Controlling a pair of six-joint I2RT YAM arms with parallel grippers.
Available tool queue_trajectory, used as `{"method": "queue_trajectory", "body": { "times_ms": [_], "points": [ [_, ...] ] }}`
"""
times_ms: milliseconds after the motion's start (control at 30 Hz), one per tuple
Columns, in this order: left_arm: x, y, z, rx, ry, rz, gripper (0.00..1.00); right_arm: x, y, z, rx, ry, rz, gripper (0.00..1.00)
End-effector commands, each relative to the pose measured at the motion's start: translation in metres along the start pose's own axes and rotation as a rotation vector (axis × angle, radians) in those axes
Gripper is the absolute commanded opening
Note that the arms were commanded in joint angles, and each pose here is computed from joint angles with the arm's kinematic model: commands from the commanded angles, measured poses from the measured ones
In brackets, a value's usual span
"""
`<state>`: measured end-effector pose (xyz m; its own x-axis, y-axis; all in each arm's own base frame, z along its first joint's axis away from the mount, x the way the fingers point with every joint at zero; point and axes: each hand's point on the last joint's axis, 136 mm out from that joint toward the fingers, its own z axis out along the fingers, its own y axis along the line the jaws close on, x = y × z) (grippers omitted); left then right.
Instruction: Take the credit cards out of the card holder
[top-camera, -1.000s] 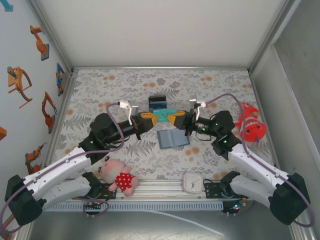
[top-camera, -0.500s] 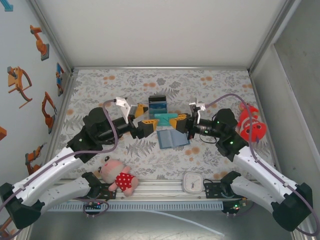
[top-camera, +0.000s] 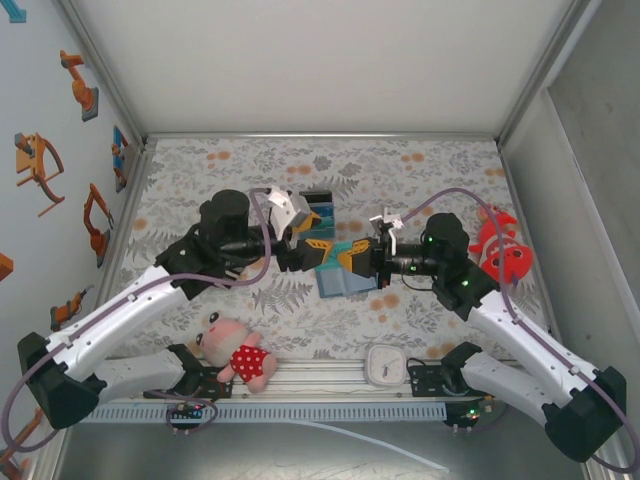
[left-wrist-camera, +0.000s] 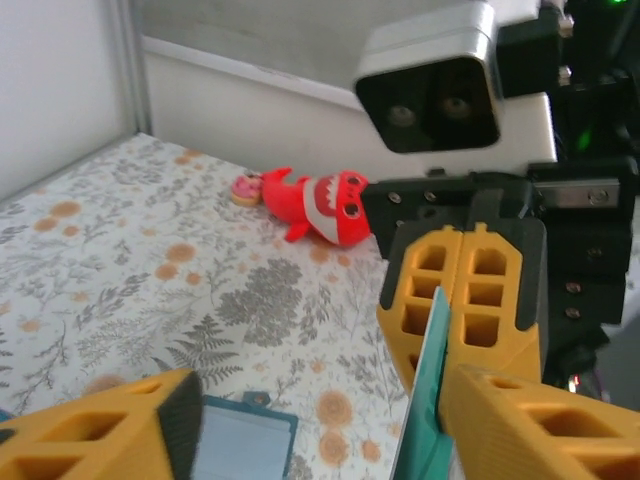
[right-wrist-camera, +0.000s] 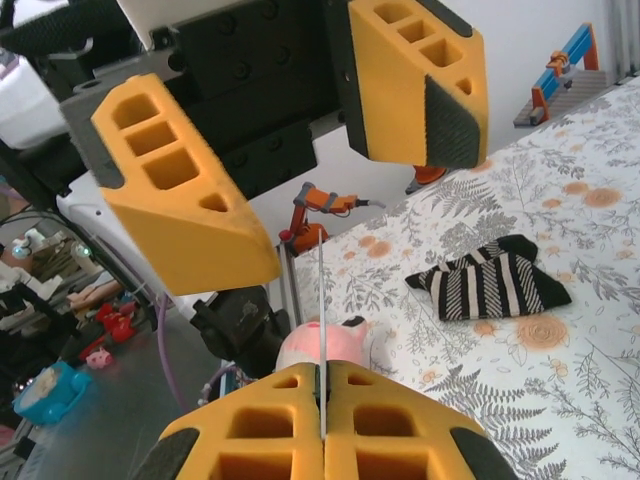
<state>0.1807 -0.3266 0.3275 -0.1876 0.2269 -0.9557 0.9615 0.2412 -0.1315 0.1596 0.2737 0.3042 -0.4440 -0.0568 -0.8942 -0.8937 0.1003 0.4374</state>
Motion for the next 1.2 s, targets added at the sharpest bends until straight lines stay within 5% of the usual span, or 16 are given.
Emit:
{"method": "queue_trajectory", "body": {
  "times_ms": [0,367,567,667,867,1167],
  "points": [
    [0.0,-0.018,0.002,0.116,0.041,0.031,0.56,-0.009,0.012,-0.001,-0.037,-0.001,-0.049,0.0],
    [0.018,-0.021,0.006,0.191,0.117,0.007,0.41,-0.008,0.012,-0.002,-0.038,0.002,-0.056,0.0],
    [0.024,-0.021,0.006,0.203,0.133,0.006,0.19,-0.009,0.012,-0.001,-0.039,0.003,-0.057,0.0],
    [0.025,-0.021,0.006,0.209,0.134,0.018,0.0,-0.009,0.011,-0.001,-0.034,0.001,-0.057,0.0],
    [0.029,-0.011,0.007,0.154,0.131,0.095,0.0,-0.01,0.001,-0.003,0.04,-0.003,-0.059,0.0],
    [0.045,0.022,0.006,0.025,0.186,0.221,0.0,-0.014,-0.039,-0.023,0.347,-0.034,-0.077,0.41]
  ]
}}
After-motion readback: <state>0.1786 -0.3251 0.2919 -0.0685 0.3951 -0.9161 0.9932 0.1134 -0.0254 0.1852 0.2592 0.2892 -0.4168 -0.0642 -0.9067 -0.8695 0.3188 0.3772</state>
